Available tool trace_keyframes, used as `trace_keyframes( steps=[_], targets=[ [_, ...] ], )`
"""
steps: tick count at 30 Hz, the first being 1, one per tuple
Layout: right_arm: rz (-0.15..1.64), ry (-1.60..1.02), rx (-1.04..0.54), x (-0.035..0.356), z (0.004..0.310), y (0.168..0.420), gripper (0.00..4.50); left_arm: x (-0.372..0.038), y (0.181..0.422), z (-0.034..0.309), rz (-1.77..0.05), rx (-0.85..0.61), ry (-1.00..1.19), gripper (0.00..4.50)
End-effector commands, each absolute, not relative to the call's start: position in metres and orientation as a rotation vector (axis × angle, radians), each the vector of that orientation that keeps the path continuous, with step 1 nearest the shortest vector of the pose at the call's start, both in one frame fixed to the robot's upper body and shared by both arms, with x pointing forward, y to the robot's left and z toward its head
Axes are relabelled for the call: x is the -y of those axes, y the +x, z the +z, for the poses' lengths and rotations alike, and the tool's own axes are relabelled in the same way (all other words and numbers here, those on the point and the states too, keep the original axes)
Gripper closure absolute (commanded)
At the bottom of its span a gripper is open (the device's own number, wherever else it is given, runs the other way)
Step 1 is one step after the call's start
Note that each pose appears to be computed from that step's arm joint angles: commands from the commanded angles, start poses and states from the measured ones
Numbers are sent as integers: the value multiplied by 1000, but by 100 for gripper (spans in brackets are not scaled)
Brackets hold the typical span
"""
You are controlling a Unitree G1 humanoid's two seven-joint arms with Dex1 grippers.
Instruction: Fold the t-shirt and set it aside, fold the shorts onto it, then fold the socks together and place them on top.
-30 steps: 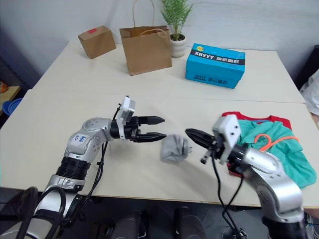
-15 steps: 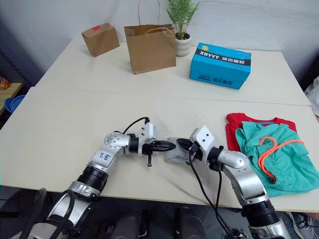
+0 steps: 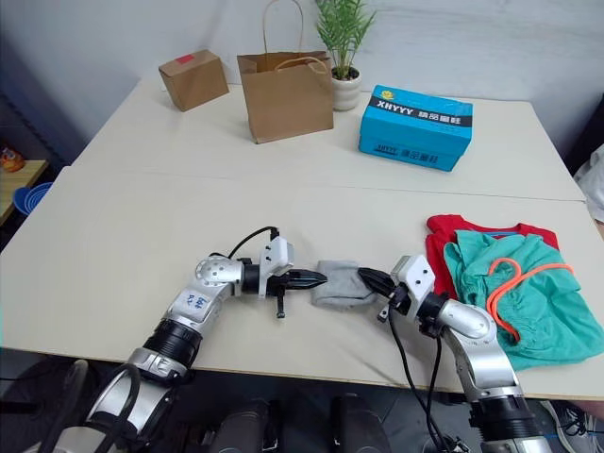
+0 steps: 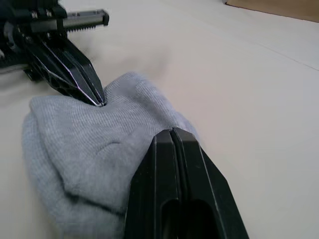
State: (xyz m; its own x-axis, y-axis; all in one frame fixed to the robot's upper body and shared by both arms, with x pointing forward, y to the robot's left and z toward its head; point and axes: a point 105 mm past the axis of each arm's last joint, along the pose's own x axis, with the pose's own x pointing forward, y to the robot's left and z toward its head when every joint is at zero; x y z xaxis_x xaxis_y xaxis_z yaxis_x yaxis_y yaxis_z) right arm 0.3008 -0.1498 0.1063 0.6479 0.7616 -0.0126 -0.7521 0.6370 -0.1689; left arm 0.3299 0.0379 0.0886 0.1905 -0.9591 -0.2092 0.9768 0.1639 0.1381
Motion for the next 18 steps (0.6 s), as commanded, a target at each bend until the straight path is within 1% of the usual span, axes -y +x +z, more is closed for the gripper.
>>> trace_keyframes(
  steps=[1, 2, 4, 7, 9, 11, 14, 15, 16, 18],
  targets=[
    [954, -109, 170, 131, 142, 289, 450, -37, 327, 100, -1408, -38, 238, 446],
    [969, -100, 175, 127, 145, 286, 450, -36, 328, 104, -1407, -32, 225, 446],
    [988, -96, 156, 120, 143, 283, 450, -34, 327, 108, -1439, -74, 187, 446],
    [962, -89, 102, 117, 124, 281, 450, -24, 338, 109, -1391, -79, 192, 446],
    [926, -60, 85, 119, 112, 280, 450, -19, 341, 99, -1379, -131, 225, 446],
    [901, -58, 66, 123, 103, 277, 450, -16, 342, 94, -1382, -150, 236, 446],
    [900, -93, 26, 131, 89, 267, 450, -16, 342, 86, -1390, -166, 252, 446],
    [896, -88, 29, 134, 91, 265, 450, -17, 341, 85, -1391, -169, 258, 446],
    [895, 31, 21, 137, 99, 261, 432, -18, 341, 85, -1393, -164, 260, 450],
    [870, 124, 80, 143, 122, 259, 396, -20, 340, 87, -1400, -138, 257, 450]
  ],
)
